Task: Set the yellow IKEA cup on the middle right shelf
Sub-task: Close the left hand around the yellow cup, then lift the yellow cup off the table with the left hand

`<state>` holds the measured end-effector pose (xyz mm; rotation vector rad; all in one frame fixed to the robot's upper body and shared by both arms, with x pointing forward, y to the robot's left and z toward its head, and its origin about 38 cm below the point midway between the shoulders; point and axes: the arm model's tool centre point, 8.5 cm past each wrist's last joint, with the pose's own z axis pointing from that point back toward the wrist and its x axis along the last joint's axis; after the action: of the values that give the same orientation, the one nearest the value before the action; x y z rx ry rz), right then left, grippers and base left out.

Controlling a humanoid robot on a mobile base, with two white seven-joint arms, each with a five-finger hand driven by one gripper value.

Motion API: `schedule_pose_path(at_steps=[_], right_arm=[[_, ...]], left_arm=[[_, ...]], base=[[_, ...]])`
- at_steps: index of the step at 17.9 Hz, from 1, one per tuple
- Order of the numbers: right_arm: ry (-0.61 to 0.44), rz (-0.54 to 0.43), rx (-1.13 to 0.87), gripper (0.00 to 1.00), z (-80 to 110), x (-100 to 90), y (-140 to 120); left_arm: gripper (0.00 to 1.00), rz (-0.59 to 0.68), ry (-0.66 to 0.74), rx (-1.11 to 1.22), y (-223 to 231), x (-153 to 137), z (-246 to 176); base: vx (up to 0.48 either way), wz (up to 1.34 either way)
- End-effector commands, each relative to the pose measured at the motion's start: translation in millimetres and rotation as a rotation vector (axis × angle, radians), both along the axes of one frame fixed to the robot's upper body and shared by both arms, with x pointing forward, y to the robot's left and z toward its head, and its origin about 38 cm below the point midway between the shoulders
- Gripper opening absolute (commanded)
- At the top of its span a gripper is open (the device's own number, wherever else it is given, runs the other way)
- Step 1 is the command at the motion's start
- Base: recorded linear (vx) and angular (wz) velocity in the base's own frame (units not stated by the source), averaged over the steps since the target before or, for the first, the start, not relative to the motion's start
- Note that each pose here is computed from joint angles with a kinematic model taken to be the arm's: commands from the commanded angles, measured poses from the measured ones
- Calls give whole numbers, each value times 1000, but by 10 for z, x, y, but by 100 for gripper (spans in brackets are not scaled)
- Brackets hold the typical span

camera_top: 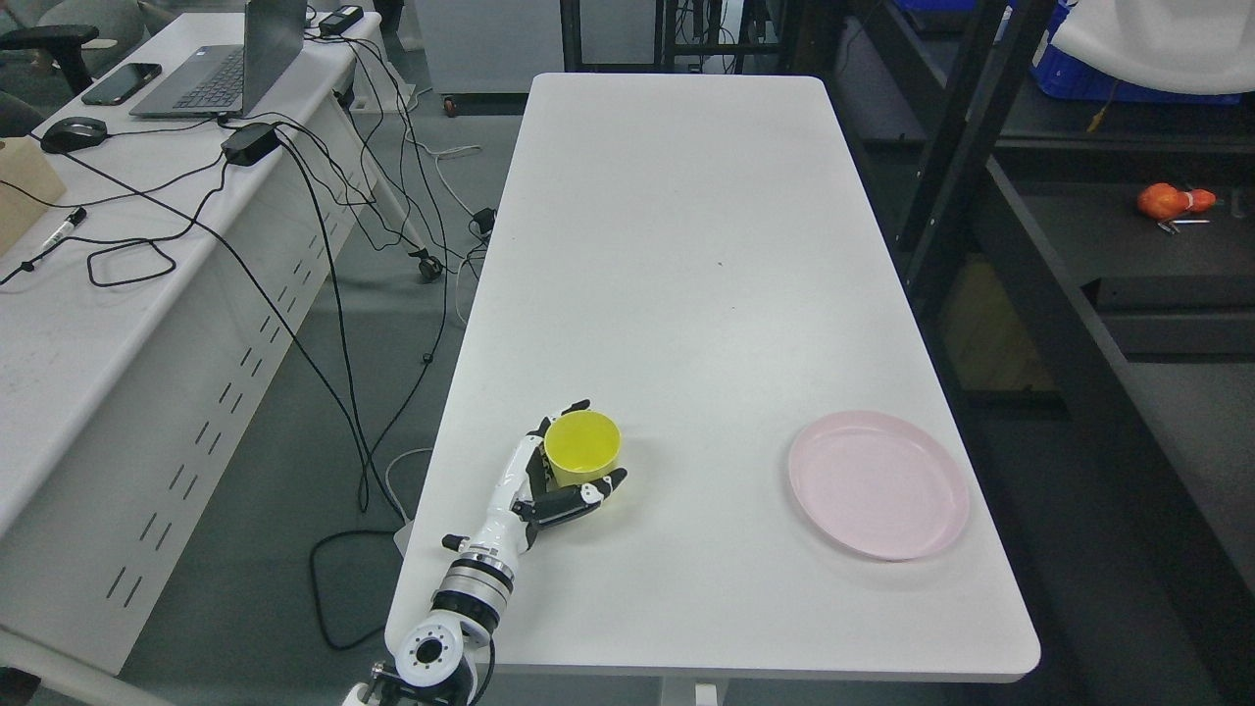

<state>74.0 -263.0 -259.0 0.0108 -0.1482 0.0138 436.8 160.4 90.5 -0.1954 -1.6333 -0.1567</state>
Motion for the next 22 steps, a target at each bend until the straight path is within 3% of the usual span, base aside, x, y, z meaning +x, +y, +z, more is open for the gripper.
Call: schedule_pose_path(at_steps=[1, 4, 13, 22], right_arm=[[8, -38, -224, 99, 21, -70, -278], [8, -38, -224, 99, 21, -70, -278], [8, -38, -224, 99, 21, -70, -278], [8, -38, -224, 99, 21, -70, -278]], left_arm=[[23, 8, -34, -75, 60, -2, -61], [0, 17, -119, -123, 76, -27, 40], [0, -91, -352, -207, -240, -432, 583], [0, -99, -380, -216, -257, -451, 670]], base=[[0, 0], [0, 0], [0, 0], [-113, -28]])
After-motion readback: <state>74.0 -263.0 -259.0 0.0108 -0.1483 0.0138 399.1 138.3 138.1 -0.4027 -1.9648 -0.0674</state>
